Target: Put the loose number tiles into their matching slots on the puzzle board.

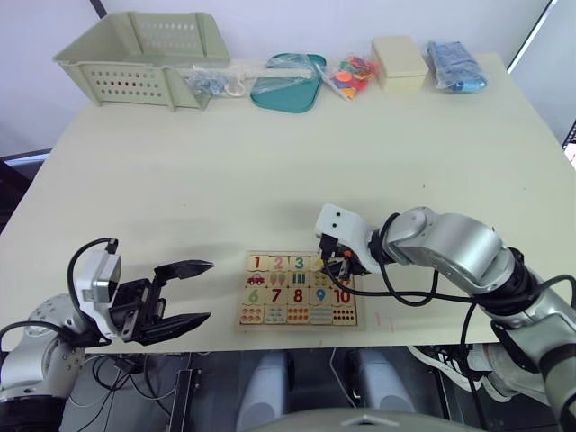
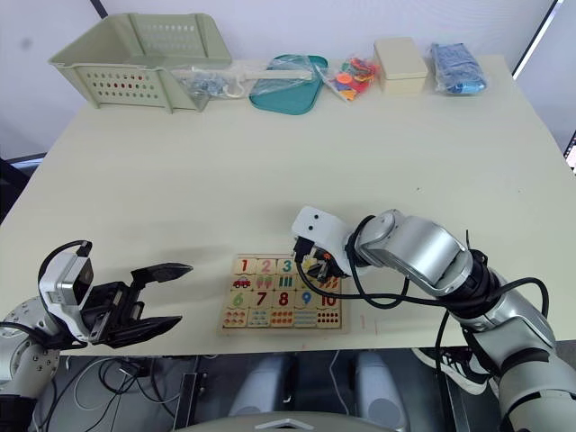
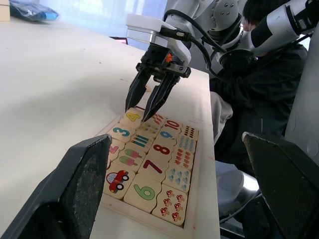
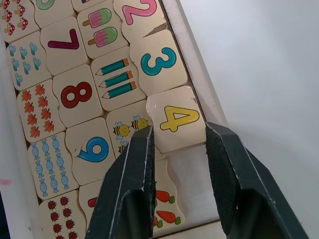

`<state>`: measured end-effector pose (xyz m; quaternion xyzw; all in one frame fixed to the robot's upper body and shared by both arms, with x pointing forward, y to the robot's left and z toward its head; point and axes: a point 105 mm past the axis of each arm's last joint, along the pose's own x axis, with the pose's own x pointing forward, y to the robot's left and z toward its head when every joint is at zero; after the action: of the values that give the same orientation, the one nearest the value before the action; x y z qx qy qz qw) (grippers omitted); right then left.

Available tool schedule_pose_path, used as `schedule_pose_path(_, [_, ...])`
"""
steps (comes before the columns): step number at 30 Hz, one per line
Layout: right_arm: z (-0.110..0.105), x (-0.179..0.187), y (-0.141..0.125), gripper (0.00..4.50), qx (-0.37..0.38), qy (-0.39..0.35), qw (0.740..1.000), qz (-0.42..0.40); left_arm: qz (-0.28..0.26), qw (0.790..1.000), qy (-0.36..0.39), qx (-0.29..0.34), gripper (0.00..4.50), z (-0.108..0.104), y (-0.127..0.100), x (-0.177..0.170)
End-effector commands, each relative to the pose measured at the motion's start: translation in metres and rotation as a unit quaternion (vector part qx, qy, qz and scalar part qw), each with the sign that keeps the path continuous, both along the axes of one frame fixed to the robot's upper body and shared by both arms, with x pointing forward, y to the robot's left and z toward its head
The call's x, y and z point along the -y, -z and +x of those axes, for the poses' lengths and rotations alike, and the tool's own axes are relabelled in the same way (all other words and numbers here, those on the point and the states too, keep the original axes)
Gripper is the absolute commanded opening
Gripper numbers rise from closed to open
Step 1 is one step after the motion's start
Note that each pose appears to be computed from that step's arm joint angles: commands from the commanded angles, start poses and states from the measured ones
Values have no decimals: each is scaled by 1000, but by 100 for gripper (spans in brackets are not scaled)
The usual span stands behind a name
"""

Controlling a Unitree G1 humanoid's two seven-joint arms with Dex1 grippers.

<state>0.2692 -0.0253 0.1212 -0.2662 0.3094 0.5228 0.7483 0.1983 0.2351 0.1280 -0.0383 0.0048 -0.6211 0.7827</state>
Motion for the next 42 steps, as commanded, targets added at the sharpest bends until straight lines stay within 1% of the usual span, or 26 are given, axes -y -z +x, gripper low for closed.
schedule_pose_path(1, [-1,-3,-7,92,12,-13,1000,6,6,1000,16,24,450,-3,-9,1])
schedule_pose_path(8, [-1,-3,-7,92,11,-14,1000,6,6,1000,16,24,450,-4,-8,2])
schedule_pose_path(9, [-1,-3,-7,172,11,-14,1000,6,6,1000,16,24,450,-4,-8,2])
schedule_pose_path(10, [-2,-3,-7,209,11,-14,1000,6,6,1000,16,24,450,-4,-8,2])
schedule_pose_path(11, [-2,-3,-7,259,11,-14,1000,5,6,1000,16,24,450,-4,-8,2])
schedule_pose_path(12, [-2,-3,-7,297,11,-14,1000,5,6,1000,16,24,450,-4,-8,2])
schedule_pose_path(13, [-2,-3,-7,353,11,-14,1000,5,6,1000,16,24,450,-4,-8,2])
schedule_pose_path(15, [-2,-3,-7,447,11,-13,1000,5,6,1000,16,24,450,-4,-8,2])
schedule_pose_path(20, [-1,-3,-8,447,14,-12,1000,6,5,1000,17,24,450,-3,-8,3])
schedule_pose_path(22, [-1,-4,-14,447,21,-19,999,28,5,1000,16,25,450,-3,-8,3])
schedule_pose_path(25, [-3,-5,-29,447,43,-44,995,83,4,1000,16,25,450,-3,-8,3])
schedule_pose_path(27, [1,0,-36,447,61,-51,990,120,3,1000,15,26,450,-3,-8,3])
schedule_pose_path(29, [7,8,-35,447,77,-56,988,124,3,1000,14,26,450,-2,-8,3])
schedule_pose_path(31, [14,12,-34,447,68,-48,988,134,2,1000,14,26,450,-2,-7,4])
schedule_pose_path(34, [21,14,-30,372,63,-47,988,134,1,1000,13,27,450,-1,-7,3])
schedule_pose_path(35, [23,14,-27,354,64,-45,988,131,1,1000,12,27,450,0,-7,3])
schedule_pose_path(36, [24,15,-24,315,65,-46,989,126,2,1000,11,27,450,0,-7,3])
schedule_pose_path(37, [25,15,-22,263,65,-48,989,123,2,1000,11,28,450,-1,-7,3])
schedule_pose_path(38, [26,15,-20,227,66,-49,989,122,2,1000,10,28,450,-1,-7,2])
schedule_pose_path(39, [27,15,-19,200,66,-50,989,121,3,1000,9,28,450,-1,-7,2])
schedule_pose_path(40, [27,15,-18,200,65,-51,989,120,3,1000,8,28,450,-1,-7,1])
schedule_pose_path(41, [27,14,-18,128,65,-51,989,120,3,1000,7,28,450,-2,-7,1])
schedule_pose_path(42, [28,14,-17,89,66,-53,989,118,4,1000,5,28,450,-3,-7,0])
